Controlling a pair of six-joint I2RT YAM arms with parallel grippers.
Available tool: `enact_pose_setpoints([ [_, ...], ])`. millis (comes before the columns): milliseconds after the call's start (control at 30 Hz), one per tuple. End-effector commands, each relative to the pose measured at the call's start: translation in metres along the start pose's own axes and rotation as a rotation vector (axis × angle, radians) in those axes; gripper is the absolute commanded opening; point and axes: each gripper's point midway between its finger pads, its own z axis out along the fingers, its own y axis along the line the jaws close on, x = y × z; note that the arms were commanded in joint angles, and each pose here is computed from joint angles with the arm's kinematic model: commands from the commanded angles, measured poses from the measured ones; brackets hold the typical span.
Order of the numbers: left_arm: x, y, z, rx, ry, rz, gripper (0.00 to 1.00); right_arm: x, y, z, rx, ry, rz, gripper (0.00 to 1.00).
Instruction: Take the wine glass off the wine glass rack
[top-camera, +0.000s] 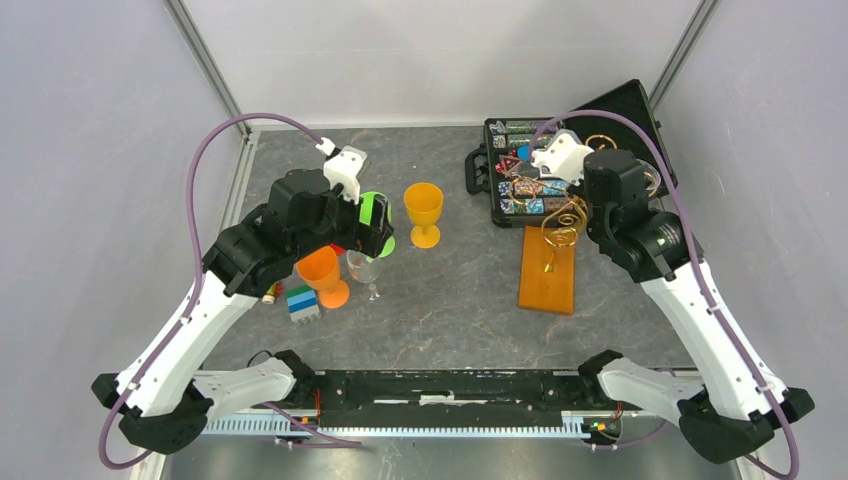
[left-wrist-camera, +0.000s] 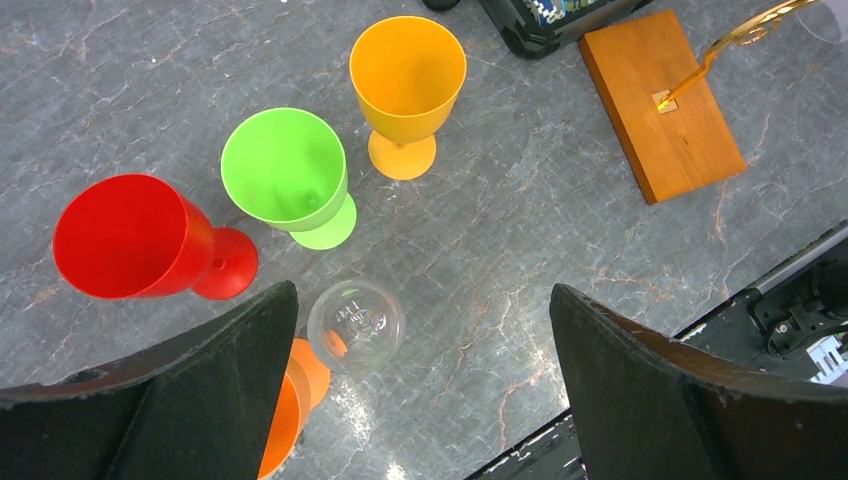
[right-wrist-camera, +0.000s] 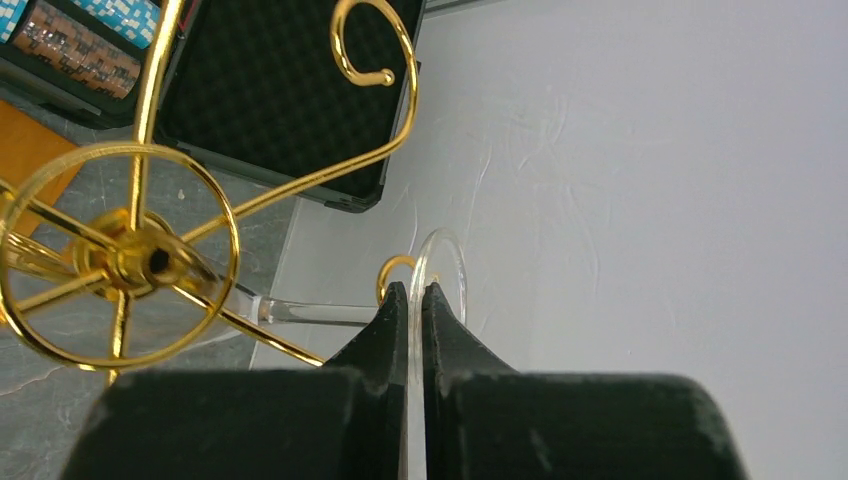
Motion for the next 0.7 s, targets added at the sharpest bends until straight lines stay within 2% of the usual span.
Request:
enact_pose_setpoints([
  [0,-0.012,-0.004,0.001,0.018,-0.051,0.006,1.0,-0.026,-0.012,0.005,0.037,-0.08,0.088,0.0],
  [400,-0.021,0.0,-0.001,-0.006,-0.112,-0.035,1.0,-0.043,-0.036,0.021,0.199,-0.051,0.126,0.0],
  [567,-0.024,0.002,-0.005,-0.017,-0.137,-0.049,1.0,-0.032,-0.045,0.026,0.314,0.058,0.078,0.0],
  [667,-0.027,0.003,-0.008,-0.021,-0.153,-0.064,1.0,-0.03,-0.053,0.024,0.372,0.076,0.093,0.0],
])
